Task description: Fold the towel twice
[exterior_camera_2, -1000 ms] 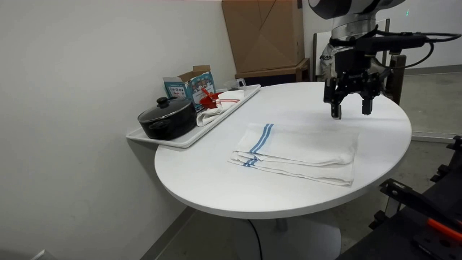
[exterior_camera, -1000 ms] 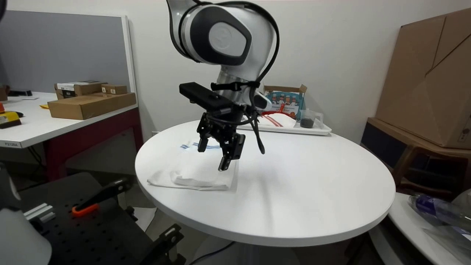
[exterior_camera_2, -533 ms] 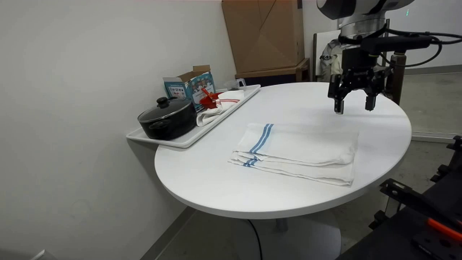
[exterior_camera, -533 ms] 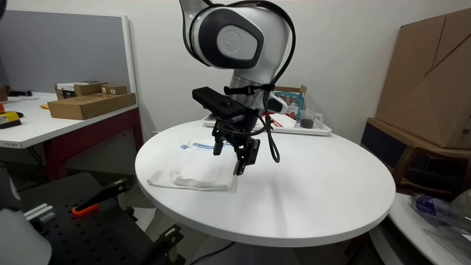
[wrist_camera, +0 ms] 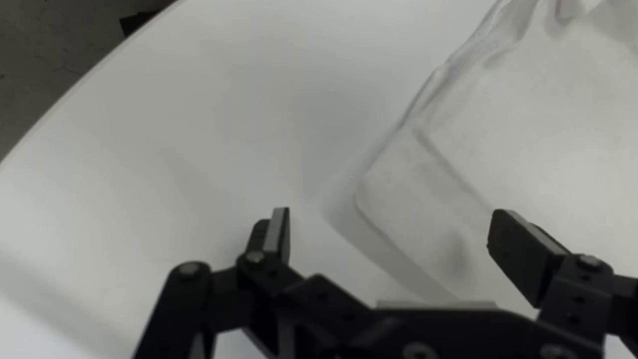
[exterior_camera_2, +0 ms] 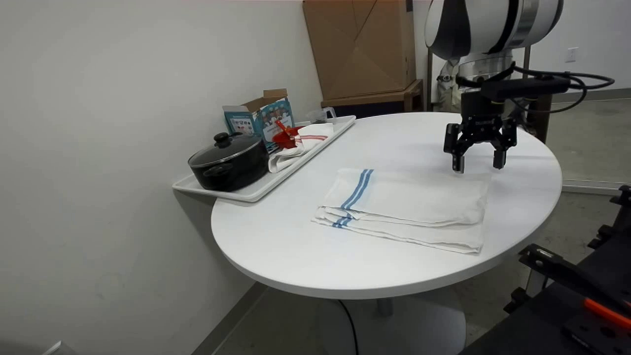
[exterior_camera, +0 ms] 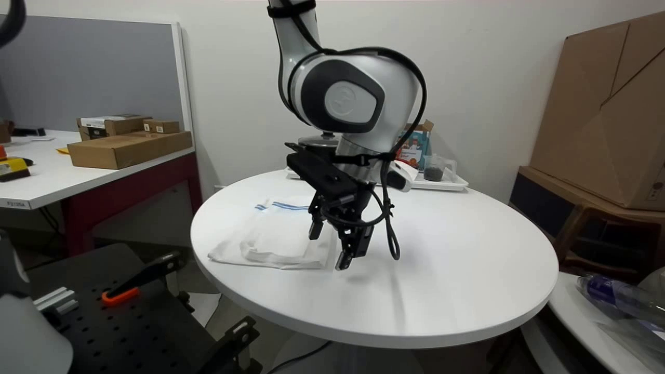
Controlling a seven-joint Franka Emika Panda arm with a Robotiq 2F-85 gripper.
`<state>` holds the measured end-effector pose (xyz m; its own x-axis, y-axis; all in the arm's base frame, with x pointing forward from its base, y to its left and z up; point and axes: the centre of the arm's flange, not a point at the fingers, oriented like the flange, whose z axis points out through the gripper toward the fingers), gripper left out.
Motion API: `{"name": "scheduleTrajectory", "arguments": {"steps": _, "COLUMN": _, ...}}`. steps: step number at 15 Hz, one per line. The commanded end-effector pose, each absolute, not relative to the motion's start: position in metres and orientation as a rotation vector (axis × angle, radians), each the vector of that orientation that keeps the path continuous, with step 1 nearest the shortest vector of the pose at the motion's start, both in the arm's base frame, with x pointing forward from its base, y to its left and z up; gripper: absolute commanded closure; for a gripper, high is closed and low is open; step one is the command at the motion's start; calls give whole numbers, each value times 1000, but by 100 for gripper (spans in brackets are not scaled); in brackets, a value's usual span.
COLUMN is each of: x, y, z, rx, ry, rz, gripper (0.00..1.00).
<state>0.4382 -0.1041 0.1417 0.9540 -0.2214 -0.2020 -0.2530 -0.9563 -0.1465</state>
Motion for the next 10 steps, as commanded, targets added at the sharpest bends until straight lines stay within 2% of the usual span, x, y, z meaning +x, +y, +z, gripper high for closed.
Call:
{"name": "scheduleTrajectory", "arguments": {"steps": 1, "x": 449, "y": -98, "z": 124, "rx": -2909, "ry": 328, "rz": 289, "gripper": 0}}
{"name": "scheduleTrajectory", "arguments": {"steps": 3, "x": 450, "y": -93, "z": 120, "rx": -2909, "ry": 307, "rz": 299, "gripper": 28}}
{"name": "scheduleTrajectory", "arguments": {"steps": 10, "x": 450, "y": -93, "z": 130, "rx": -2886, "ry": 299, "rz": 280, "gripper": 79}}
